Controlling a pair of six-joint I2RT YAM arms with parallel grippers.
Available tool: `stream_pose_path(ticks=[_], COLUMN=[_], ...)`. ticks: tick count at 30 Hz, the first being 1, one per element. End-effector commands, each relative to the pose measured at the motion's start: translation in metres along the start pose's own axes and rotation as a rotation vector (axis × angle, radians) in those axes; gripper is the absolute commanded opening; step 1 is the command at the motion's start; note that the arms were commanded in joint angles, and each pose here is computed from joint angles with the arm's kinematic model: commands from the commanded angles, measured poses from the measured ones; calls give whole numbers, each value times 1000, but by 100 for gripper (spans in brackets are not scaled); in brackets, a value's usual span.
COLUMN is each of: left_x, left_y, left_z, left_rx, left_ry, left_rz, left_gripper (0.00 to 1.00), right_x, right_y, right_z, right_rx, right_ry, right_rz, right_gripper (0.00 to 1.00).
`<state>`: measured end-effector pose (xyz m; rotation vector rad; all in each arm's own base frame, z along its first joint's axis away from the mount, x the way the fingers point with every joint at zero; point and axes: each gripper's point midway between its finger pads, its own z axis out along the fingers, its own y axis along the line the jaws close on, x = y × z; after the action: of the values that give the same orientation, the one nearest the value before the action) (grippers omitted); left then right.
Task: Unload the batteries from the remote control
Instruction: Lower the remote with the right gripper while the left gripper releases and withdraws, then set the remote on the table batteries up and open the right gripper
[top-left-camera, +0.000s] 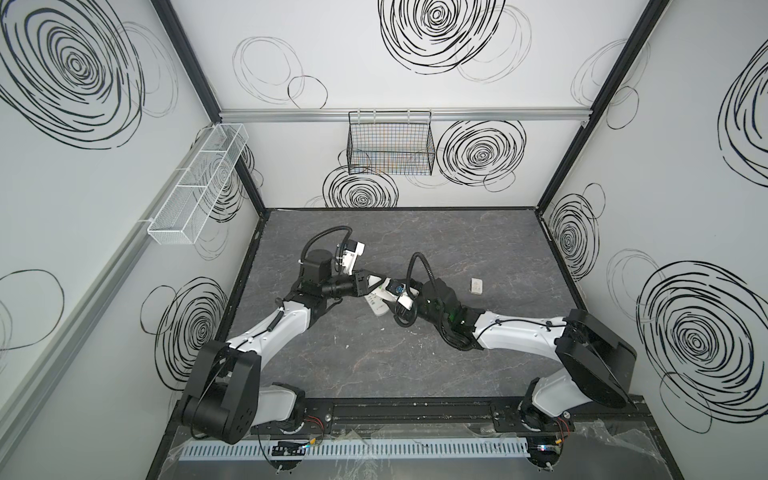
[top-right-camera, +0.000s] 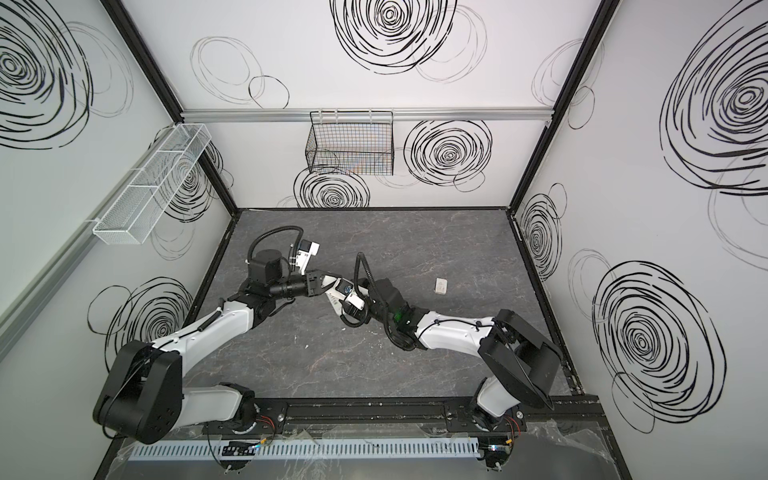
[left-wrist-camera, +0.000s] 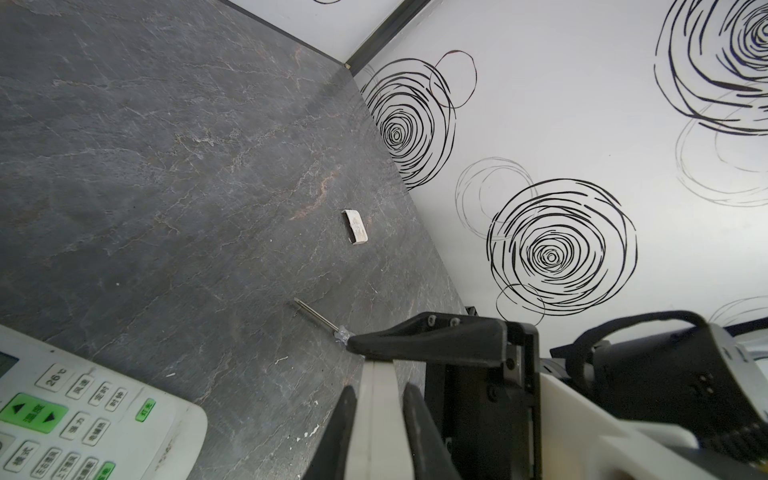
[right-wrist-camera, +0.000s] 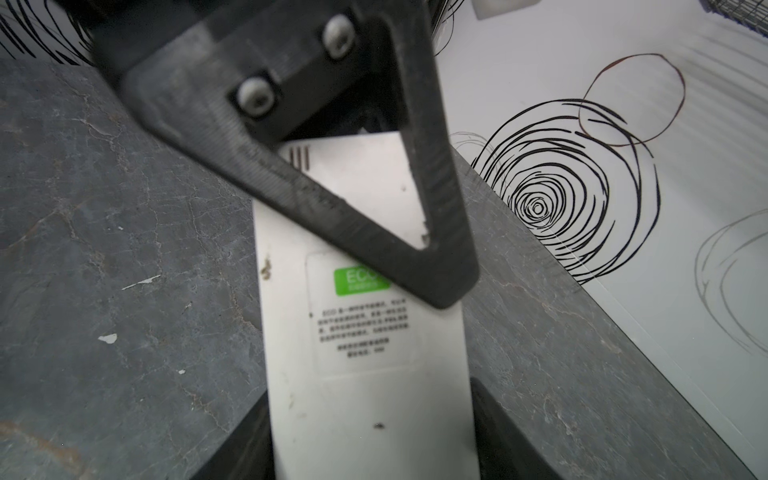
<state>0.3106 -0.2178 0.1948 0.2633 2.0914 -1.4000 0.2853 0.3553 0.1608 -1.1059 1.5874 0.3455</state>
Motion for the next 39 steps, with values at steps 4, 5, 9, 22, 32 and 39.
stream_pose_path(ticks=[4, 5, 9, 22, 32, 39], left_x=[-16, -17, -30, -78, -85, -84], left_y=[-18, -18, -20, 23, 49, 59], left_z=[-1, -2, -11, -51, -64, -69], left_rx=[48, 50, 61, -176, -391, -473], left_ry=[-32, -34, -77, -199, -170, -164], left_rz=[79, 79, 100, 144, 241, 272], left_gripper=[38, 48, 70, 91, 96, 96], right_x=[-12, -12, -4, 49, 95, 110], right_y=[-16, -19, -19, -40, -48, -50], right_z=[-6, -7, -11, -5, 33, 56], right_rx=[81, 89, 88, 217, 278, 323], right_ry=[-16, -20, -16, 178, 397, 480], right_rz=[69, 84, 131, 584, 796, 805], right_gripper=[40, 39, 37, 32, 30, 33])
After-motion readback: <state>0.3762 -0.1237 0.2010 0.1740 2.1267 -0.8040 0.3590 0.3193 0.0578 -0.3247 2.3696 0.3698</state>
